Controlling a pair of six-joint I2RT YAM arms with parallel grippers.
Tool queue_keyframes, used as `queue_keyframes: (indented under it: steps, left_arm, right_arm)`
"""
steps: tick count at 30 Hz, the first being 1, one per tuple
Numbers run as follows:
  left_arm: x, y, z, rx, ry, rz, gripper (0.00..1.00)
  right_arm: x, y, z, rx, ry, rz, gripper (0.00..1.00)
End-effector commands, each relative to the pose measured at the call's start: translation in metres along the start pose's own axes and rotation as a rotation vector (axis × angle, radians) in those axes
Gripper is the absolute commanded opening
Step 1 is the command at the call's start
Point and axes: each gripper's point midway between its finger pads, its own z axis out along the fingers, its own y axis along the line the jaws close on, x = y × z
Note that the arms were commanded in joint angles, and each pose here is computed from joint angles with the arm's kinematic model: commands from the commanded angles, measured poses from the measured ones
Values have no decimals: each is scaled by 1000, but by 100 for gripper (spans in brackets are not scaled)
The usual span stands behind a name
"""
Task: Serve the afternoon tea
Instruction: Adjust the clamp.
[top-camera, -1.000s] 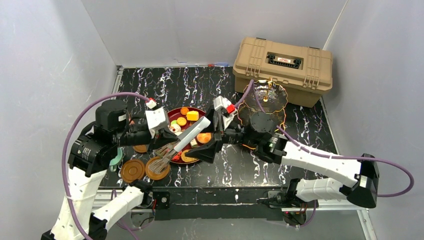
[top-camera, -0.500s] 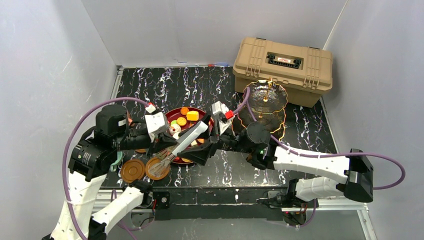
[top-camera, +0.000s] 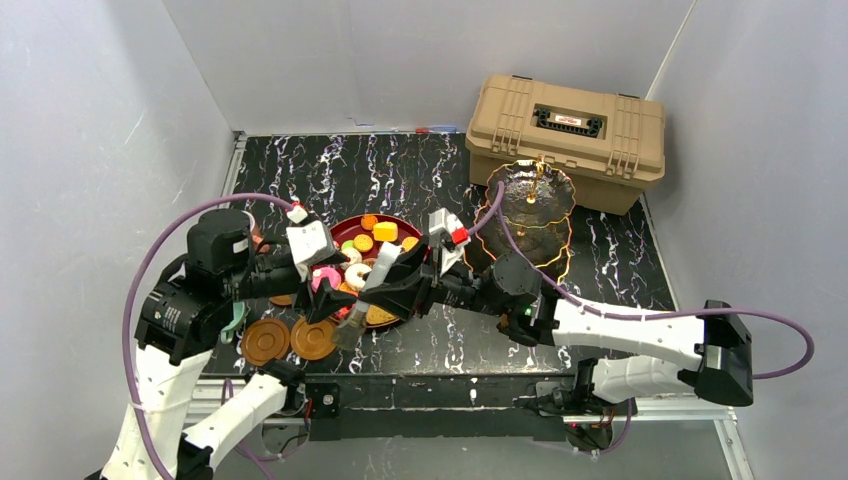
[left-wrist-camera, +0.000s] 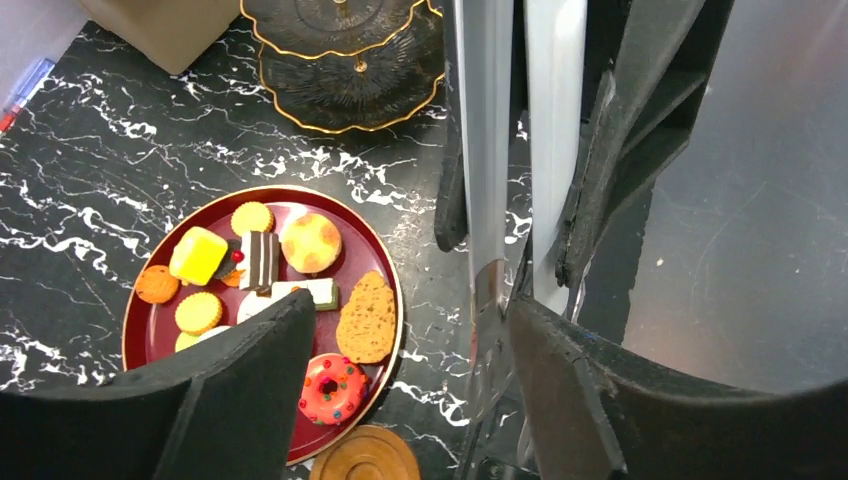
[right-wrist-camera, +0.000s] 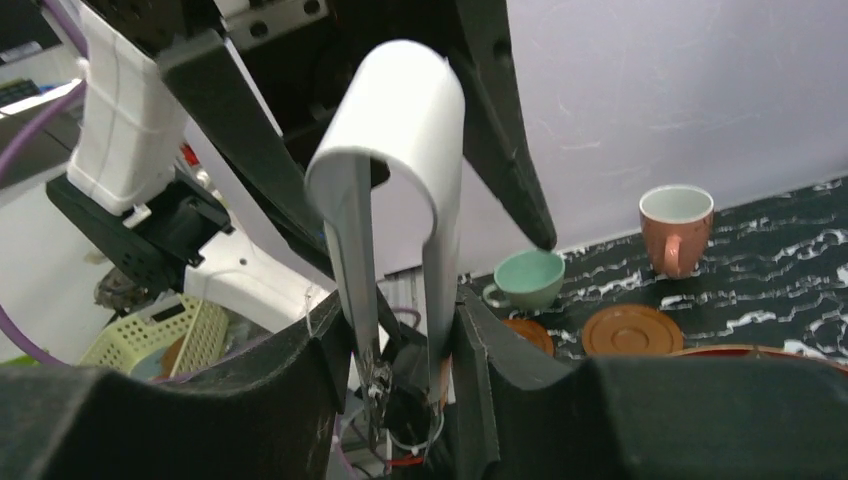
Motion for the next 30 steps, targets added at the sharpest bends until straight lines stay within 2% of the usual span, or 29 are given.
queue_keyframes:
  steps: [1,3,4,11,15,20,25,30]
  left_arm:
    - [-9,-3,-6,-12,-24,17,73]
    - [-8,0,-7,-29,-16,22,87]
    - [-8,2,-7,-36,-13,22,90]
    - [-12,3,-6,-35,-19,7,91]
    - [-34,20,-10,-113,-64,37,88]
    - [-46,66,-7,-296,-67,71,74]
    - [-37,76,10,-273,-38,2,71]
    - [-40,67,18,-203,-53,-38,70]
  right_arm:
    - [-17,-7,-11,67,-42,-63,41]
    - [-12,-14,-16,106,-12,-89,40]
    - [-11,-21,-18,144,-7,-104,39]
    - [5,-45,-27,250,70,-168,33]
    - [20,-47,-24,242,121,-167,32]
    - [23,-42,-20,210,134,-164,32]
    - [21,-34,-8,163,138,-158,33]
    - [17,-33,0,157,120,-163,33]
